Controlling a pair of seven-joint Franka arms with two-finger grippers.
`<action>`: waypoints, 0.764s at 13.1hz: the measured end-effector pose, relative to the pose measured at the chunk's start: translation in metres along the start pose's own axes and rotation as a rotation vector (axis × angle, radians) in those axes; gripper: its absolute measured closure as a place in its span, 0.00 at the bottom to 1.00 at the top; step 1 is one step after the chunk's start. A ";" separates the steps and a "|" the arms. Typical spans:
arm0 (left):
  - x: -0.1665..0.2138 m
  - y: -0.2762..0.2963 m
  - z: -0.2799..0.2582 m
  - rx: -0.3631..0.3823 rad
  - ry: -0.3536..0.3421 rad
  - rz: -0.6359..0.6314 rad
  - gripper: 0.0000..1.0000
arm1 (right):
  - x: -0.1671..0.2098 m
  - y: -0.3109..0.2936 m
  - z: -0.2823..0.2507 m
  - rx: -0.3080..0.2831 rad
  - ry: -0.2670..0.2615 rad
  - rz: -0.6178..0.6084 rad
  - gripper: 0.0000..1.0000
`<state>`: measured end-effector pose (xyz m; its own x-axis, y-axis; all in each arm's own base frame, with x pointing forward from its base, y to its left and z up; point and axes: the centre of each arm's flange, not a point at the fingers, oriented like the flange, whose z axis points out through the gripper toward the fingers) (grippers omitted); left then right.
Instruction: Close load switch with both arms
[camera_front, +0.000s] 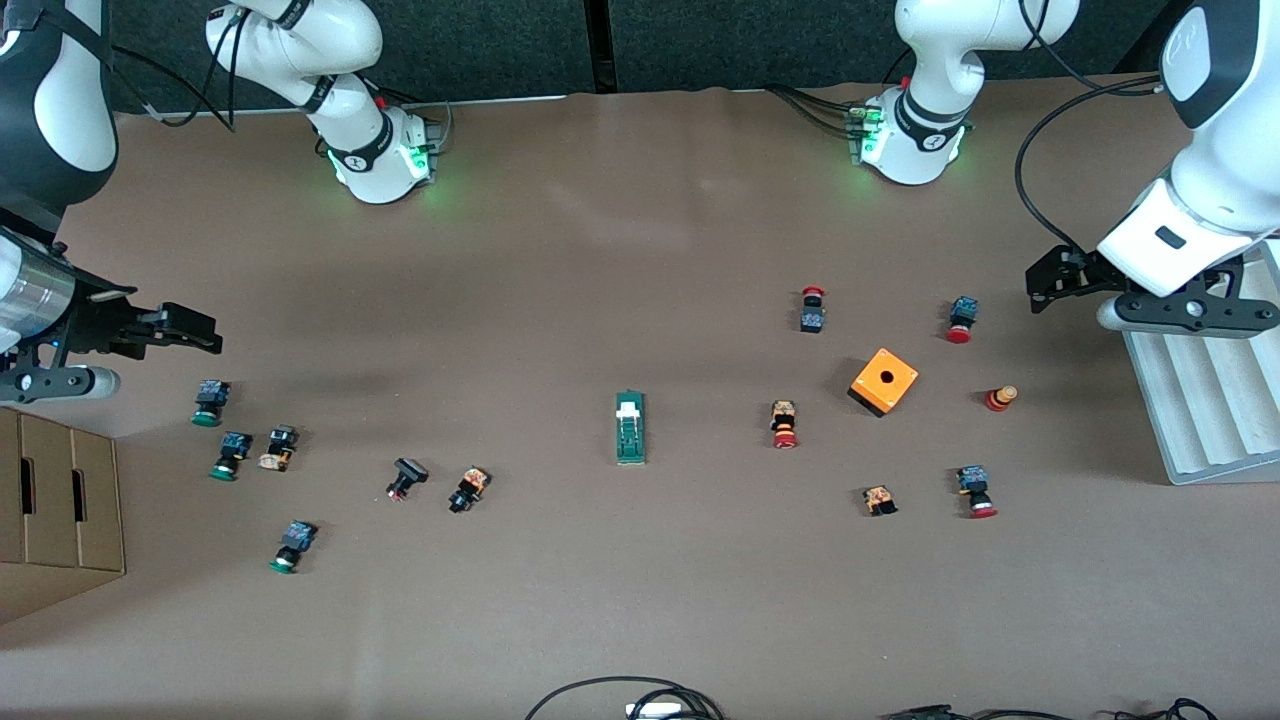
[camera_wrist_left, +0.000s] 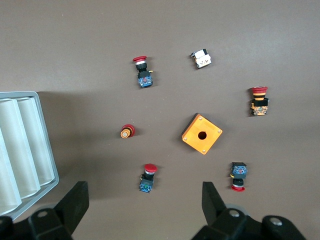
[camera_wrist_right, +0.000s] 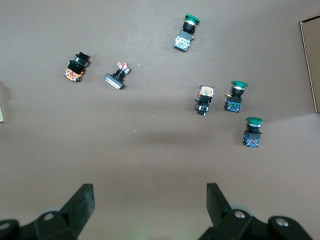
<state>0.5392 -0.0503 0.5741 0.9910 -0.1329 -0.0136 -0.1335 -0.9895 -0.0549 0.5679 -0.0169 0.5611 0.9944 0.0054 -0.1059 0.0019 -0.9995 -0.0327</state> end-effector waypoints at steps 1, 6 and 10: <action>0.000 0.000 0.000 0.000 0.000 0.000 0.00 | 0.001 0.000 0.001 0.000 -0.002 0.001 0.00; 0.001 0.023 -0.002 0.000 0.004 -0.025 0.00 | 0.004 0.000 0.008 0.000 -0.014 0.002 0.00; -0.001 0.072 -0.012 0.003 0.024 -0.080 0.00 | 0.005 0.001 0.008 0.000 -0.015 0.003 0.00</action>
<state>0.5292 -0.1218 0.5820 0.9984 -0.0549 0.0149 -0.0539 -0.9969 -0.0580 0.5715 -0.0173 0.5522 0.9927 0.0027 -0.1208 -0.0012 -0.9995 -0.0319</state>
